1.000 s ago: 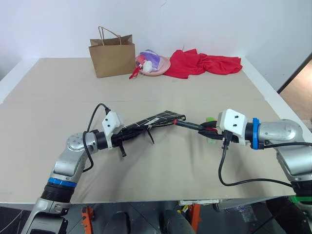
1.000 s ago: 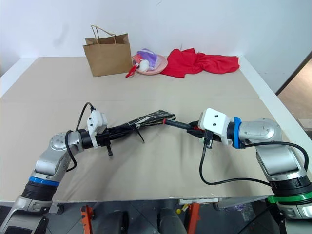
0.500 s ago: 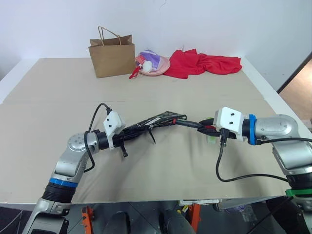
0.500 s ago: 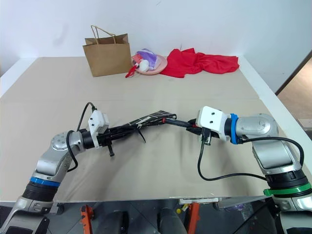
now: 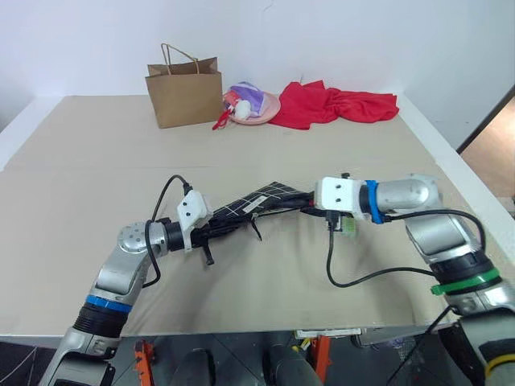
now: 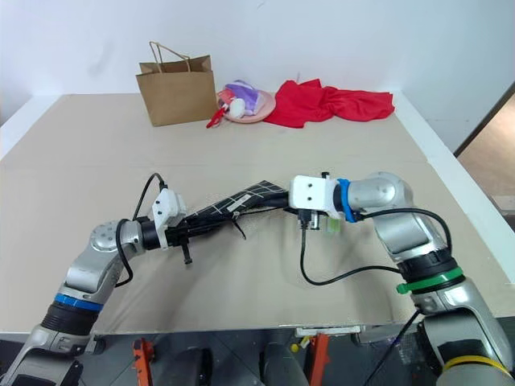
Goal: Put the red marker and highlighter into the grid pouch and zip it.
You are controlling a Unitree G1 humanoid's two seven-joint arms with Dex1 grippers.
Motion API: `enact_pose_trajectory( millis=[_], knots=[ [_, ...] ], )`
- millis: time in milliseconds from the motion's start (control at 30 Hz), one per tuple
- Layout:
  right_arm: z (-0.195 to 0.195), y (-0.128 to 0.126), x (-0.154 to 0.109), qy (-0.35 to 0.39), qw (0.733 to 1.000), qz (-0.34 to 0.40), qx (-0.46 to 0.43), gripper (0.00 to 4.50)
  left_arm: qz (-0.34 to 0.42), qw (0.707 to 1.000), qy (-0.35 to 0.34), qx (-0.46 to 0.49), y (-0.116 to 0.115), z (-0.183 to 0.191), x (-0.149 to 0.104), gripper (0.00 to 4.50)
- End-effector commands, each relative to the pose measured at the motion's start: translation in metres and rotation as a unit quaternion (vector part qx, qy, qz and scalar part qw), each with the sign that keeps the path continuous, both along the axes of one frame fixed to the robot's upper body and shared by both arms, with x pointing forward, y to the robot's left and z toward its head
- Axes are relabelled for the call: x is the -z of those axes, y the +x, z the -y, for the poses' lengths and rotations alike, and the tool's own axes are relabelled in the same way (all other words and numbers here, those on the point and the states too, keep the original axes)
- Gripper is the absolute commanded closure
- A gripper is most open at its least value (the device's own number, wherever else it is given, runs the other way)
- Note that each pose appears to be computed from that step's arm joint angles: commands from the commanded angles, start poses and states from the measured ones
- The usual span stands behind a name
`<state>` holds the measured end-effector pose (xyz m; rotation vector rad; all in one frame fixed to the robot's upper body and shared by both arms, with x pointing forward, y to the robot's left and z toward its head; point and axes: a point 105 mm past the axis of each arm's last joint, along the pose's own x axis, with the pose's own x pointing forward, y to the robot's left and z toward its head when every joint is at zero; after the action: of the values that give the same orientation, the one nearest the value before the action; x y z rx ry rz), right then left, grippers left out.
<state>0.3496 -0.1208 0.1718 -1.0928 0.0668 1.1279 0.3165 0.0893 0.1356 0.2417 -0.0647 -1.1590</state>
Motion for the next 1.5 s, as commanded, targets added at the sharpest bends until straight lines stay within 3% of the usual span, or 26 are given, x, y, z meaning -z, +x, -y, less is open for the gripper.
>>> enact_pose_trajectory(
  millis=[33,267,533,567,867,1033,1233,1500],
  knots=[
    [-0.028,-0.009,-0.009,0.001,0.998,0.015,-0.062,3.88,0.026,1.000,-0.006,0.010,-0.002,0.004,-0.008,4.50],
    [-0.049,-0.021,-0.006,0.010,0.994,0.001,-0.107,3.88,0.027,1.000,-0.007,0.008,-0.001,0.001,-0.004,4.50],
    [-0.036,-0.008,-0.015,0.025,0.997,0.030,-0.066,0.20,0.027,1.000,-0.009,0.011,-0.003,0.002,-0.001,4.50],
    [-0.034,-0.006,-0.018,0.028,0.997,0.036,-0.058,0.10,0.027,1.000,-0.010,0.011,-0.003,0.002,-0.001,4.50],
    [0.028,-0.010,-0.072,0.167,0.985,0.009,0.037,0.10,0.026,1.000,-0.015,0.005,-0.003,-0.001,-0.002,4.50],
    [0.082,-0.013,-0.069,0.235,0.960,-0.015,0.149,0.10,0.022,1.000,-0.016,0.000,-0.003,-0.003,0.000,4.50],
    [0.113,-0.010,-0.030,0.302,0.896,-0.093,0.311,0.10,0.011,0.999,-0.039,-0.016,-0.002,-0.006,-0.001,4.50],
    [0.095,-0.015,0.034,0.317,0.831,-0.155,0.429,0.10,-0.005,0.997,-0.075,-0.026,0.002,-0.004,-0.014,4.50]
  ],
)
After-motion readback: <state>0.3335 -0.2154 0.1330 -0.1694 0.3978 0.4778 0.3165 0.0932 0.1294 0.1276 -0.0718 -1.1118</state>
